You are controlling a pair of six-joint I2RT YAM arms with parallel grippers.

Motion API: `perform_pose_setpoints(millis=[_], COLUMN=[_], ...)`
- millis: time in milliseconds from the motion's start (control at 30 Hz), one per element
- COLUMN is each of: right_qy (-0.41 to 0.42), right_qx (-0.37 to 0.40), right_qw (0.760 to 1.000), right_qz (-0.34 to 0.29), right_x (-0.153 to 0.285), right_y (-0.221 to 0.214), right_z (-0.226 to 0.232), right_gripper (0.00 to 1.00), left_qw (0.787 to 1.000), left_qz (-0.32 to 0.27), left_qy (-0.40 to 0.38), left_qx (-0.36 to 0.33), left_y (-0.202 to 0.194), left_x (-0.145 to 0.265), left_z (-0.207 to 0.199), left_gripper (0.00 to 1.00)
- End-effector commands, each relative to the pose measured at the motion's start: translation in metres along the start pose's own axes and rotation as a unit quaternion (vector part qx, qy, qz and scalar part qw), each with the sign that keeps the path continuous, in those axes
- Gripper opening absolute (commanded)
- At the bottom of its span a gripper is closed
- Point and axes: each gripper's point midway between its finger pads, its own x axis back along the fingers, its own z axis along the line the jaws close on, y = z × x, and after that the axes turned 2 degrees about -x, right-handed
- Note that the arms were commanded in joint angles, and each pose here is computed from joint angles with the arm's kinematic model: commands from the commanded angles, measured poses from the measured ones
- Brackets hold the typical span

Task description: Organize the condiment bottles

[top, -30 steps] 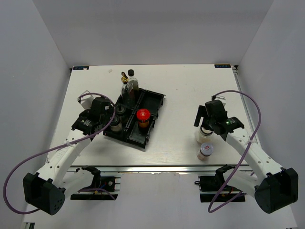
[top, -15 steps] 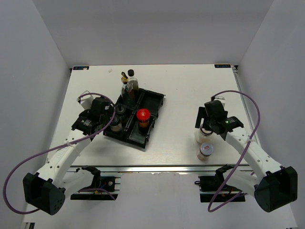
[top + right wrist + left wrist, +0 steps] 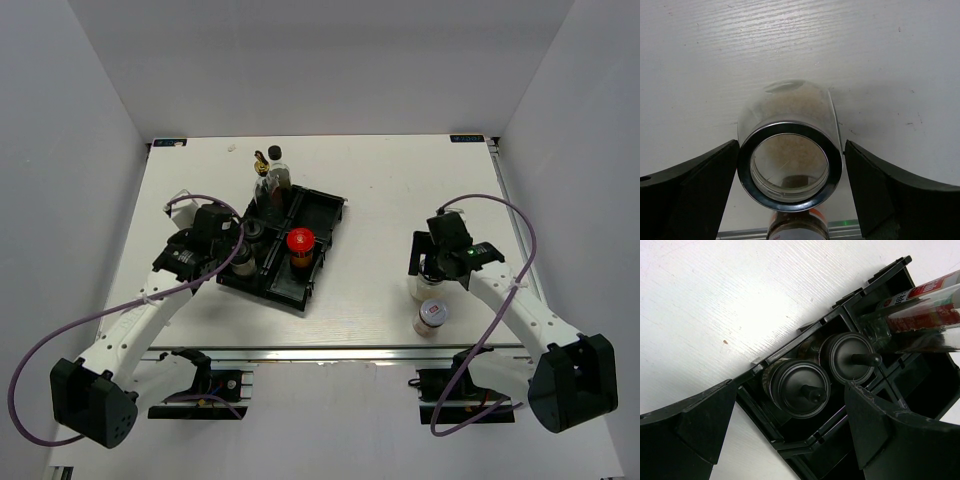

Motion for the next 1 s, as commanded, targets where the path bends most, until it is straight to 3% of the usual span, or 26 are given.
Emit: perform_pose_setpoints(millis=[0, 100, 300, 367, 433, 467, 700, 867, 967], right_qy=[0.012, 0.022, 0.028, 0.042, 0.059, 0.074, 0.185, 0.228, 0.236], right_qx=[0.002, 0.002, 0.003, 0.002, 0.004, 0.002, 0.015, 0.012, -0.037], right_qw=[1.0, 1.0, 0.999, 0.999, 0.998, 0.996, 0.972, 0.956, 0.954], right_qz=[0.004, -0.006, -0.015, -0.025, -0.032, -0.046, -0.147, -0.181, -0.183], right_x=[-0.004, -0.002, 0.001, 0.006, 0.009, 0.015, 0.062, 0.075, 0.069], right_y=[-0.003, 0.002, 0.011, 0.022, 0.029, 0.042, 0.124, 0.167, 0.188], right_z=[0.002, 0.006, 0.009, 0.016, 0.023, 0.03, 0.091, 0.152, 0.179], right_gripper=[0.89, 0.83, 0.43, 0.2, 0.17, 0.11, 0.06, 0.03, 0.03], left_qw=[1.0, 1.0, 1.0, 1.0, 1.0, 1.0, 1.0, 1.0, 1.0], left_qz=[-0.006, -0.007, -0.006, -0.006, -0.007, -0.008, -0.01, -0.011, -0.011], left_qy=[-0.007, -0.008, -0.006, -0.005, -0.005, -0.004, -0.008, -0.008, -0.009], left_qx=[0.001, 0.001, -0.001, -0.003, -0.001, -0.001, 0.001, 0.003, 0.007], left_y=[0.004, 0.004, 0.003, 0.003, 0.004, 0.004, 0.005, 0.006, 0.004], left_x=[0.001, 0.001, 0.001, 0.001, 0.001, 0.001, 0.002, 0.003, 0.003], left_z=[-0.003, -0.004, -0.003, -0.002, -0.002, -0.001, -0.003, -0.002, -0.001], left_gripper=[0.98, 0.98, 0.98, 0.98, 0.98, 0.98, 0.98, 0.98, 0.98])
